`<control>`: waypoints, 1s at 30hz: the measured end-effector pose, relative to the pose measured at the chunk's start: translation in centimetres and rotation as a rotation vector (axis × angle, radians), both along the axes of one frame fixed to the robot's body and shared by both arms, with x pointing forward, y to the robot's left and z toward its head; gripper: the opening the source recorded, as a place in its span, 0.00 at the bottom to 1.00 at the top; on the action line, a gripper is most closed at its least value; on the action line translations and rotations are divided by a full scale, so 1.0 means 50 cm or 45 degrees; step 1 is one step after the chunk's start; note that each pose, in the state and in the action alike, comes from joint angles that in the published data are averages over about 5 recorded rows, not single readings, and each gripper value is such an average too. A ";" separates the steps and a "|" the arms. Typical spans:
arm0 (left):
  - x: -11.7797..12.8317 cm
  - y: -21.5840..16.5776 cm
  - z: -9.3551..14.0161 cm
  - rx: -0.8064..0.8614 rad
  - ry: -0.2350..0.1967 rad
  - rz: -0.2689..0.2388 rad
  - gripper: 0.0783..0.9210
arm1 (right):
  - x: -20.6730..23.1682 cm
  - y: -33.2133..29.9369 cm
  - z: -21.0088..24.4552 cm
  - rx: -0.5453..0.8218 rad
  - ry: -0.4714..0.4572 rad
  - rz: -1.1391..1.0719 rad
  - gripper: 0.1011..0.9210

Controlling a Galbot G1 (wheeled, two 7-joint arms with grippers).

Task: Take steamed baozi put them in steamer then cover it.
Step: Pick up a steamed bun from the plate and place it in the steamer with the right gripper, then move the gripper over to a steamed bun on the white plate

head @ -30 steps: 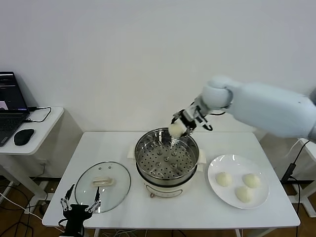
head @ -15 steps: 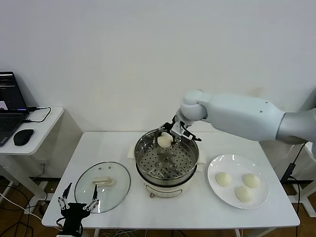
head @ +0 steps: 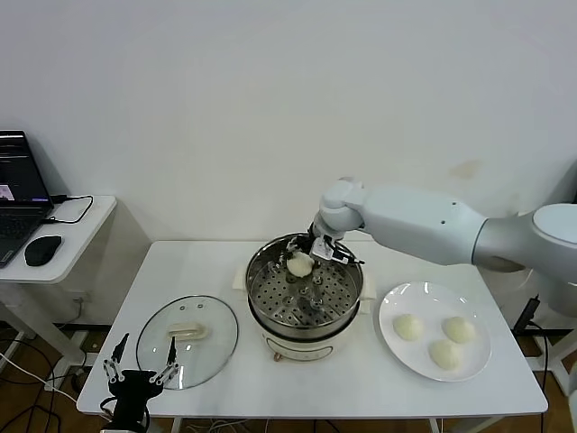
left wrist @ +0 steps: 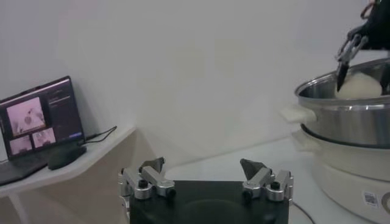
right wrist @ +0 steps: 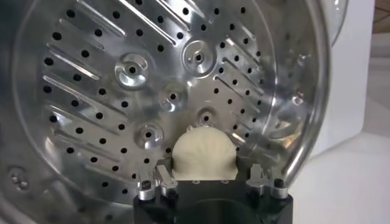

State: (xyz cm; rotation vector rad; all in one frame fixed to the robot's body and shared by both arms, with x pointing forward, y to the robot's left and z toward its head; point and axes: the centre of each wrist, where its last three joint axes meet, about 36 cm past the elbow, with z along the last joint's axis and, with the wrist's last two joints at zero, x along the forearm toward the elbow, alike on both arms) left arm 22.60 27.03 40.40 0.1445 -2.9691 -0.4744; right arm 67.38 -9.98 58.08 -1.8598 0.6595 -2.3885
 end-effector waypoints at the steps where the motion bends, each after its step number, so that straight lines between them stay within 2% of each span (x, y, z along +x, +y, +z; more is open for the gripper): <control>1: 0.001 0.000 0.000 0.001 -0.002 0.000 0.88 | 0.001 -0.002 0.003 0.003 0.000 -0.005 0.85; 7: 0.000 -0.002 0.003 0.000 -0.005 -0.003 0.88 | -0.004 -0.029 0.048 0.054 0.014 -0.138 0.88; 18: -0.001 -0.002 0.016 0.008 -0.009 -0.019 0.88 | -0.094 -0.184 0.157 0.240 0.103 -0.685 0.88; 24: -0.004 -0.005 0.021 0.011 -0.011 -0.032 0.88 | -0.174 -0.301 0.162 0.301 0.169 -0.959 0.88; 30: -0.004 -0.008 0.025 0.013 -0.012 -0.041 0.88 | -0.234 -0.410 0.118 0.290 0.218 -1.156 0.88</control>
